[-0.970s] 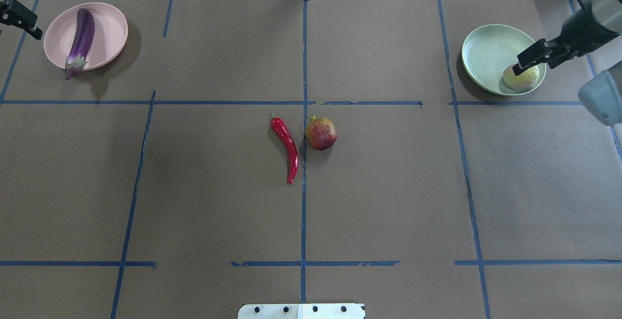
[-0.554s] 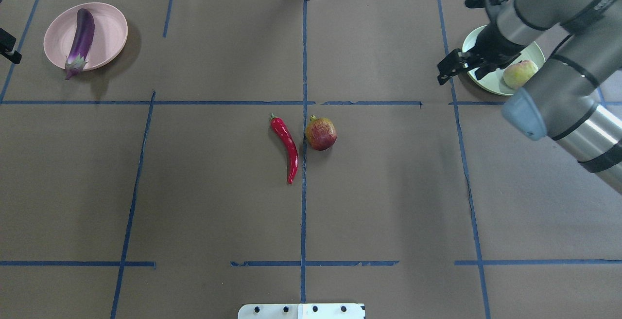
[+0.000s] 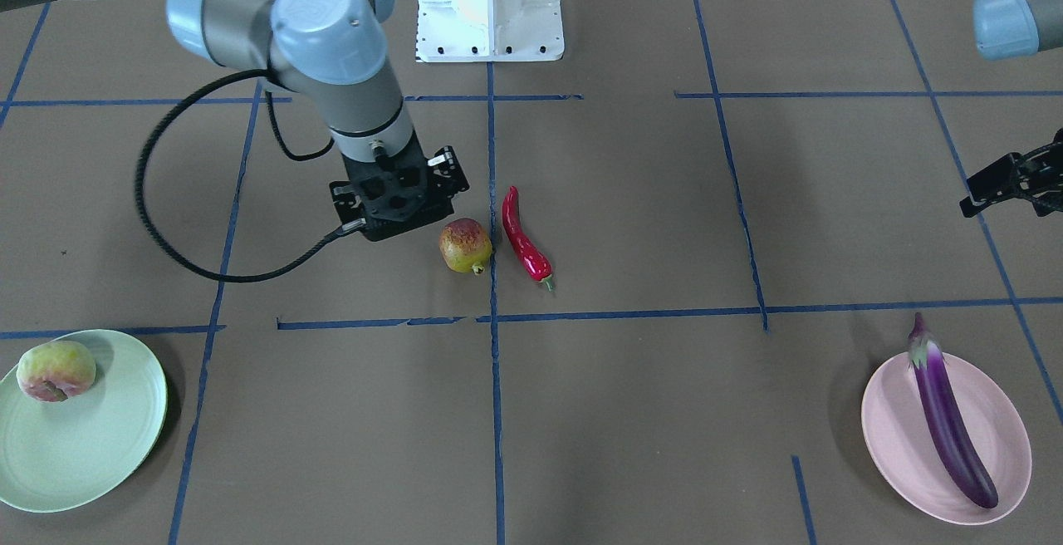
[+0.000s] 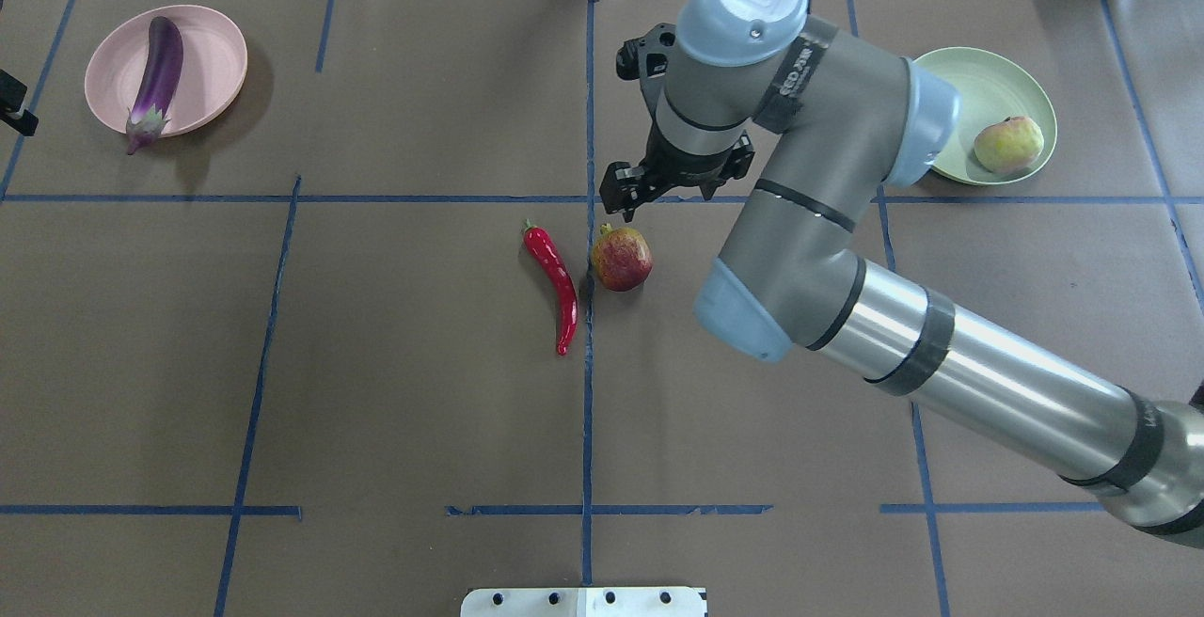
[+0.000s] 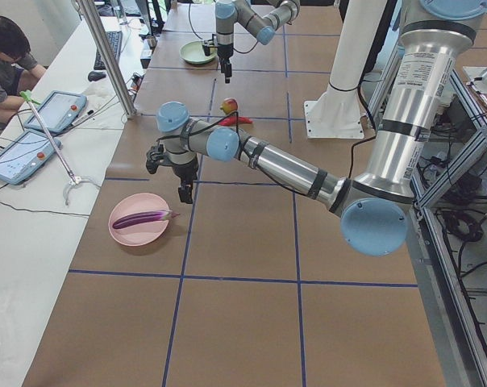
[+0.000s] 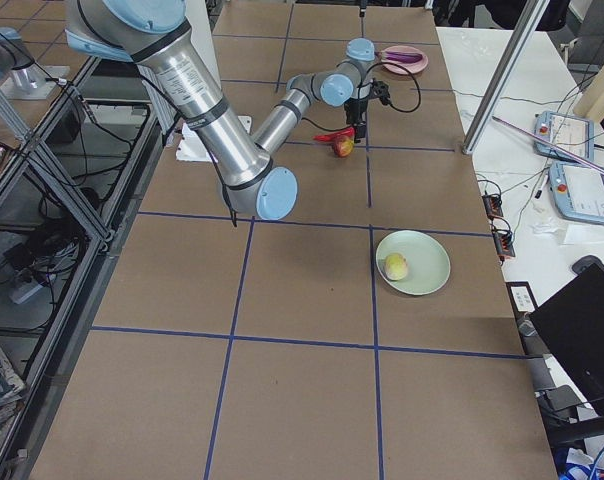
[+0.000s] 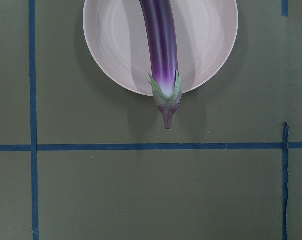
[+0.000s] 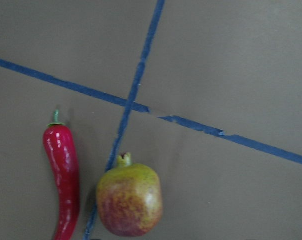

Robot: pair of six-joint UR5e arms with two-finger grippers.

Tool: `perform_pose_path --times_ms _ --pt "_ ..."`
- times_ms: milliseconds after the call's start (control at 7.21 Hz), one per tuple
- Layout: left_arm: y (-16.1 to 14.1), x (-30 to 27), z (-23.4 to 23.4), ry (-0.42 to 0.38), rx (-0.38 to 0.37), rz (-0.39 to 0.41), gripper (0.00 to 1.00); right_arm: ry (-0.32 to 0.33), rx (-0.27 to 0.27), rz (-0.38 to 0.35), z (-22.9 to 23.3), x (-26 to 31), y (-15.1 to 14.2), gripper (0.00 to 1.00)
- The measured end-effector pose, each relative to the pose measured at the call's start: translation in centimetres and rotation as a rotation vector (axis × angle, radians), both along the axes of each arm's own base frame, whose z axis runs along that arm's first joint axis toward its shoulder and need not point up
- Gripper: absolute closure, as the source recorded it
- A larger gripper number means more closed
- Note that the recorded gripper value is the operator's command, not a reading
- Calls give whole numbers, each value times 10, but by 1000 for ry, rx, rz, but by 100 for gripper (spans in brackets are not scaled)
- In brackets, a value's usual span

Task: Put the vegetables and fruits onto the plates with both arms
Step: 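Move the right gripper down to the red pomegranate, then close the right gripper on the pomegranate and lift it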

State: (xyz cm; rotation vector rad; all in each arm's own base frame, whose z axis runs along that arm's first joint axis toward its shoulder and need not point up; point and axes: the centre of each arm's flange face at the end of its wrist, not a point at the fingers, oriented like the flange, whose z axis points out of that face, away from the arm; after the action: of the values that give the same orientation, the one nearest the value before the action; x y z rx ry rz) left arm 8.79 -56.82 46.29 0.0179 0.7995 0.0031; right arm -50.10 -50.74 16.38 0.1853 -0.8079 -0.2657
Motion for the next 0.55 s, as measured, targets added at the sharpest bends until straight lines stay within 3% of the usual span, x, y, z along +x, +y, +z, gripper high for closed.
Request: perform_pose_path --times_ms 554 --pt "1 4 0 1 -5 2 0 74 11 -17 -5 -67 16 0"
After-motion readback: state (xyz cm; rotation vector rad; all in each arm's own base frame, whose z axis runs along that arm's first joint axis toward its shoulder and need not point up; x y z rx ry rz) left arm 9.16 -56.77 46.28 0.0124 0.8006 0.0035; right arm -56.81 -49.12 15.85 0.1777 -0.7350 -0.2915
